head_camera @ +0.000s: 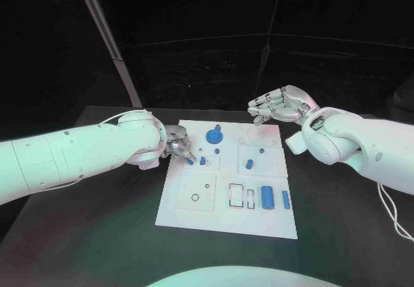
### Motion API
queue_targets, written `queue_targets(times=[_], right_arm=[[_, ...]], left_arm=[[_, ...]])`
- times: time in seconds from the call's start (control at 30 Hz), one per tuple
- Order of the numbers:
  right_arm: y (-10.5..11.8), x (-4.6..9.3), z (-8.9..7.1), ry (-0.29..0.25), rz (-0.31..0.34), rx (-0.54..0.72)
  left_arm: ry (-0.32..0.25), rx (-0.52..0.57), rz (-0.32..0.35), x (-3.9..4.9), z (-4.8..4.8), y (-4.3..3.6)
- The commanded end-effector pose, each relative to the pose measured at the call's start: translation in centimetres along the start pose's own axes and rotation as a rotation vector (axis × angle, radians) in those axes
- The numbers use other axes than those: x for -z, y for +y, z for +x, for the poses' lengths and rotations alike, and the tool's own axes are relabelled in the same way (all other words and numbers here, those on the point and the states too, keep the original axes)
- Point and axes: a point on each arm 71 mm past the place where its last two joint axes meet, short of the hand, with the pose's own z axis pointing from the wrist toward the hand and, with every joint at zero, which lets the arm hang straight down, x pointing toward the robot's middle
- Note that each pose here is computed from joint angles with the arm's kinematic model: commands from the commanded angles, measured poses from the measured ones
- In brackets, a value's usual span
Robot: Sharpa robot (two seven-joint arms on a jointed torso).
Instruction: Assemble the parts on the task board
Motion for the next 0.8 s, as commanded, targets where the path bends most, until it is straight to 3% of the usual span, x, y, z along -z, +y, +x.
queue_targets(times=[0.03, 0.37, 0.8], right_arm=[[0.22, -0.03, 0.07, 0.008, -0.014, -0.002], [0.18, -0.04, 0.01, 0.007, -0.014, -0.002], [0.13, -0.02, -0.06, 0.006, -0.013, -0.001]], left_arm=[[-0.036, 0.017, 0.011, 0.2, 0.07, -0.03], [-0.093, 0.054, 0.041, 1.02, 0.24, 0.1], [-0.104, 0.054, 0.036, 0.87, 0.82, 0.46]])
